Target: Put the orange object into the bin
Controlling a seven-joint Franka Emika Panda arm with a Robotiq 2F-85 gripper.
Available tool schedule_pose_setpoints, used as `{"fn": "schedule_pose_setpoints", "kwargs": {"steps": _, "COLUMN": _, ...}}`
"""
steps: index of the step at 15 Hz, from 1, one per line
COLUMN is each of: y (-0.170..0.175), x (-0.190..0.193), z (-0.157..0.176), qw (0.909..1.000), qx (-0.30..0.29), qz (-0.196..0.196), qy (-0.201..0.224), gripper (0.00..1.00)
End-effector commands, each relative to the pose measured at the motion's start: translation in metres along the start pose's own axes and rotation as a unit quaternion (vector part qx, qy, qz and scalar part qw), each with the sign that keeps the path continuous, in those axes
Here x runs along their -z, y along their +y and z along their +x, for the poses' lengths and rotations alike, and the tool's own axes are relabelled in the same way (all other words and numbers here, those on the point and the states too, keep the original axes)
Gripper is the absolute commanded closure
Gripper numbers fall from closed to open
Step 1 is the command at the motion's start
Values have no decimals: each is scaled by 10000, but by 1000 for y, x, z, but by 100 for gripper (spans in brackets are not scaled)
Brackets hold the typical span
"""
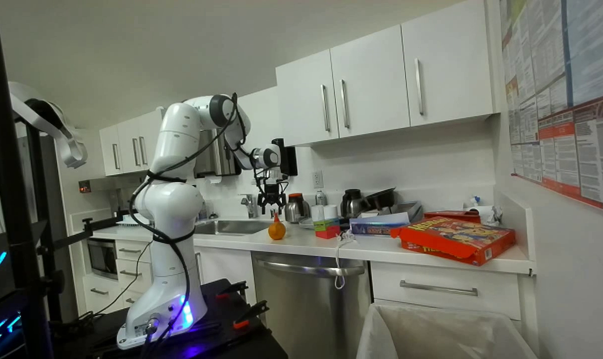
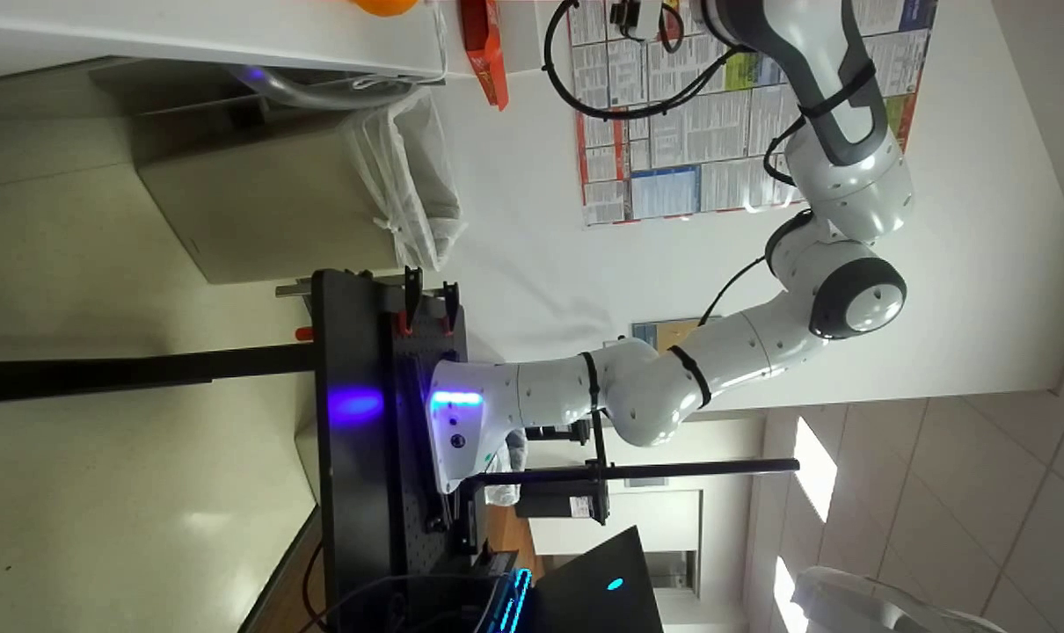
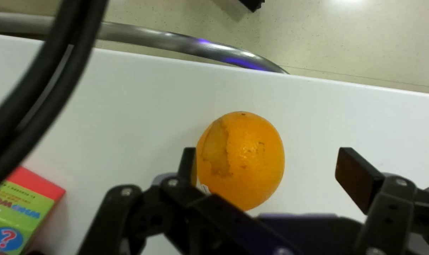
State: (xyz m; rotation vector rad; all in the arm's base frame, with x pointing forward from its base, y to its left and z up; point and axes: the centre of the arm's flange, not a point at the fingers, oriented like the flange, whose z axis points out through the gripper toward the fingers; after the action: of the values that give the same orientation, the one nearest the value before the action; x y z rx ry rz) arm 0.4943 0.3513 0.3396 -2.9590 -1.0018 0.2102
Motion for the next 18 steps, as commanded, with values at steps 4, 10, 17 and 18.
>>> {"fn": "schedule_pose_setpoints", "kwargs": {"steps": 4, "y": -7, "x": 16, "z": 19, "qw": 9976, "qx": -665, "qz": -203, "qy": 56, "gripper": 0}}
{"fn": "schedule_pose_setpoints", "kwargs": {"steps": 10, "y": -6, "x": 8, "z": 26, "qw": 9914, "qx": -1263, "qz": -327, "qy": 24, "gripper": 0}}
{"fn": "schedule_pose_setpoints", "kwargs": {"steps": 17, "y": -4, "x": -1, "z": 27, "qw": 9929, "qx": -1171, "qz": -176, "qy": -87, "gripper": 0}}
{"fn": "schedule_pose_setpoints", "kwargs": {"steps": 18, "y": -4, "x": -1, "z": 27, "qw": 9930, "qx": -1166, "qz": -182, "qy": -88, "gripper": 0}}
